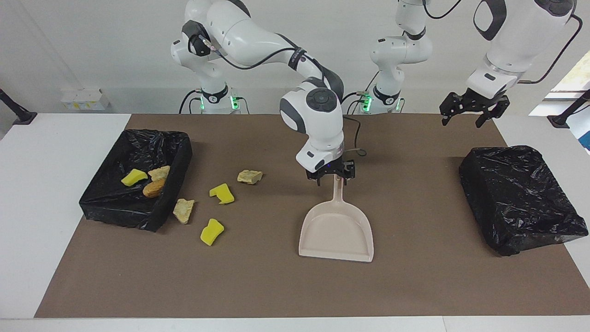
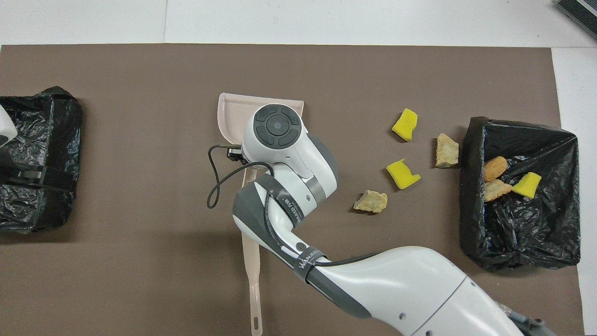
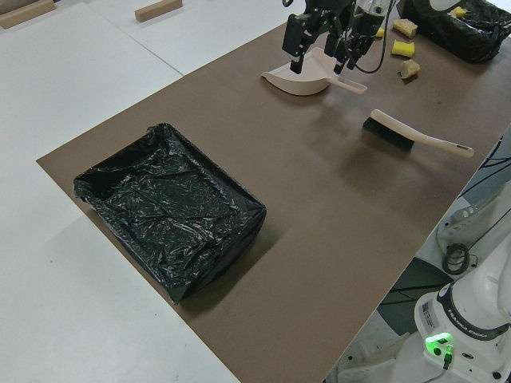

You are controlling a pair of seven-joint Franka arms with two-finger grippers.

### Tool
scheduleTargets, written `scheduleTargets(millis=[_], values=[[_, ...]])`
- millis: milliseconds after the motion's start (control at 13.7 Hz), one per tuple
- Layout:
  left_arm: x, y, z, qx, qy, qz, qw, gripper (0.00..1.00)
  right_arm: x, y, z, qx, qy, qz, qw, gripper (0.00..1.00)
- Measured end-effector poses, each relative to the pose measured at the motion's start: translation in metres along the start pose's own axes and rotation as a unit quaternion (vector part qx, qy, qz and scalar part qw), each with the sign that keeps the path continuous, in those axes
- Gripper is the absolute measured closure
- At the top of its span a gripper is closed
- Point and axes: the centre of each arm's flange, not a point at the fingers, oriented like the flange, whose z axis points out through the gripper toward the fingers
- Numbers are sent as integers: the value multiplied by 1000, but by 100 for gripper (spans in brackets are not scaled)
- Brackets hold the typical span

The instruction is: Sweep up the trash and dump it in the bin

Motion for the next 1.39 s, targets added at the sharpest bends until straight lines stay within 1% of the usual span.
scheduleTargets(millis=[73, 220, 293, 366, 512, 585, 732, 878, 1024, 1098, 1244, 1390], values=[[3, 1, 3, 0, 2, 2, 1000, 0, -8, 0, -17, -1, -12, 2, 1000, 1], [17, 7, 16, -8, -2, 7, 1000, 0, -22, 11, -51, -15, -53, 11, 998, 0], [27, 11, 24, -12, -6, 11, 1000, 0, -24, 21, -62, -21, -71, 11, 997, 0], [38, 16, 34, -16, -10, 17, 1000, 0, -26, 28, -66, -23, -82, 5, 996, 0], [58, 30, 51, -24, -10, 29, 999, 0, -41, 31, -53, -28, -97, -5, 995, 0], [67, 38, 58, -25, -5, 34, 999, 0, -53, 29, -43, -20, -99, -6, 995, 0], [77, 53, 67, -26, 2, 39, 999, 0, -90, 28, -18, 0, -94, -7, 996, 0], [78, 58, 66, -26, 3, 29, 999, 0, -133, 32, 6, -2, -88, -18, 996, 0], [80, 64, 63, -26, 8, -1, 1000, 0, -167, 23, 30, -6, -89, -34, 995, 0], [81, 68, 62, -26, 15, -12, 999, 0, -181, 17, 41, -6, -88, -40, 995, 0], [86, 74, 58, -27, 39, -29, 998, 0, -203, 10, 53, -12, -91, -41, 995, 0], [90, 71, 55, -29, 55, -56, 996, 0, -226, 10, 65, -26, -100, -48, 993, 0]])
